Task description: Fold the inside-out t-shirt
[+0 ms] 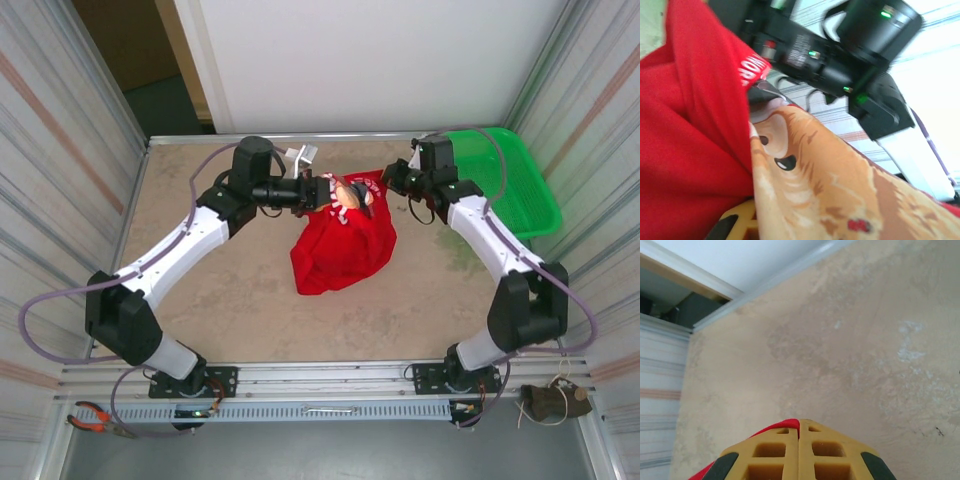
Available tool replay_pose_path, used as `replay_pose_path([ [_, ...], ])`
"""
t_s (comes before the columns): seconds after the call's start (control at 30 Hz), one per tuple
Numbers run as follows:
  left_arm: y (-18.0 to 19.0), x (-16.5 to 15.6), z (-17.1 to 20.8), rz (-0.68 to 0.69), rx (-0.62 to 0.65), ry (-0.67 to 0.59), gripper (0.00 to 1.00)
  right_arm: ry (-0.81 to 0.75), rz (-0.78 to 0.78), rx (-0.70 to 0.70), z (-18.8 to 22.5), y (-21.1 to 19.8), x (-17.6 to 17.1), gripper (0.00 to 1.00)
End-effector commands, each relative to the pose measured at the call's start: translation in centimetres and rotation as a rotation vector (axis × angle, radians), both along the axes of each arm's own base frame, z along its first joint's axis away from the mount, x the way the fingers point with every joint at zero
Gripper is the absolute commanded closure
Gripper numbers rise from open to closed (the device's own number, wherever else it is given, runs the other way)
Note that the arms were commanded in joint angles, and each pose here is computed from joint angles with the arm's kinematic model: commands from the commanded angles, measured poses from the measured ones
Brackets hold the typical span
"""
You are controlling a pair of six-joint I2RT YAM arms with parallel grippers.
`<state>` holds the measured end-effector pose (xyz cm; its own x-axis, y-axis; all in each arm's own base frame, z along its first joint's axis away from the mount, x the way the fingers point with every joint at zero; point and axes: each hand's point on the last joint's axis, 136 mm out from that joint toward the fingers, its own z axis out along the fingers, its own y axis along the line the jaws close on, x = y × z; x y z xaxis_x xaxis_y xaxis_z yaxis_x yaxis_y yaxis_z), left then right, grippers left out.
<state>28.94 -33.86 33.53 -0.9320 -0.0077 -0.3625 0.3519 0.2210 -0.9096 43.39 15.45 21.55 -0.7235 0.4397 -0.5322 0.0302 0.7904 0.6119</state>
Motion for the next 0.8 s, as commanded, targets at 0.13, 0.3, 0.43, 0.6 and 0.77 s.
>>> replay_pose_path([
  [0.13,1.8,-1.7,6.8,-0.059,-0.145,-0.136,1.00,0.239,-0.158,-0.115,-7.7,-4.8,-3.4,1.00],
  [0.3,1.7,-0.4,5.3,-0.036,-0.107,-0.084,1.00,-0.011,-0.137,-0.049,3.1,-5.3,-7.7,0.53],
  [0.43,1.3,1.0,4.1,0.008,-0.097,-0.012,1.00,-0.200,-0.031,-0.024,10.3,-3.5,-11.8,0.38],
  [0.6,0.9,2.0,3.5,0.033,-0.080,0.035,1.00,-0.410,0.189,-0.057,15.1,2.2,-14.9,0.28],
  [0.77,0.8,2.2,3.6,0.038,-0.058,0.039,1.00,-0.418,0.330,-0.106,13.8,7.6,-13.4,0.28],
])
